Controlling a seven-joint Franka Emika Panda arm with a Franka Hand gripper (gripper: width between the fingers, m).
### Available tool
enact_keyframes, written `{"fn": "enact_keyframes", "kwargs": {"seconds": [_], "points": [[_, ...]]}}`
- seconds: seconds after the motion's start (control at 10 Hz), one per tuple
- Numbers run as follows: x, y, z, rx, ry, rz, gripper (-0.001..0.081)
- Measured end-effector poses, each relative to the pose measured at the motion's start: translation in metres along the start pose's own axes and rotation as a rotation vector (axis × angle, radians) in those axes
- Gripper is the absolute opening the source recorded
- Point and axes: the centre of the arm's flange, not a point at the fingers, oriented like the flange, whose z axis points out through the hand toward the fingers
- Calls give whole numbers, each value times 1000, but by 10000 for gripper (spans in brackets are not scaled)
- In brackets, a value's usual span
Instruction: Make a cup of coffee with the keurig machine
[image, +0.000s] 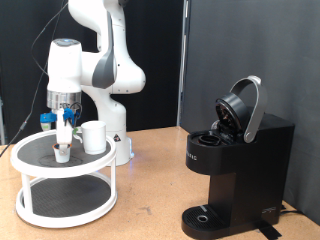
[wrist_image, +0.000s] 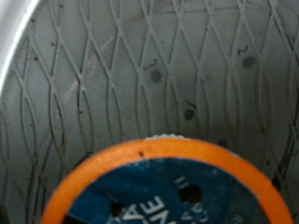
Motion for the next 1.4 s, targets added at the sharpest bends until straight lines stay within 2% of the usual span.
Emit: {"fn": "enact_keyframes", "kwargs": {"seconds": [0.4,0.5,0.8,0.9,1.1,1.4], "points": [[-2,2,2,0,3,19,707],[-3,3,2,1,5,24,511],[-3,2,1,2,7,31,511],[-3,2,0,-7,11,35,379],[1,-4,-12,-45,11,39,379],[12,-19,-48,-68,-16,23,380]]}}
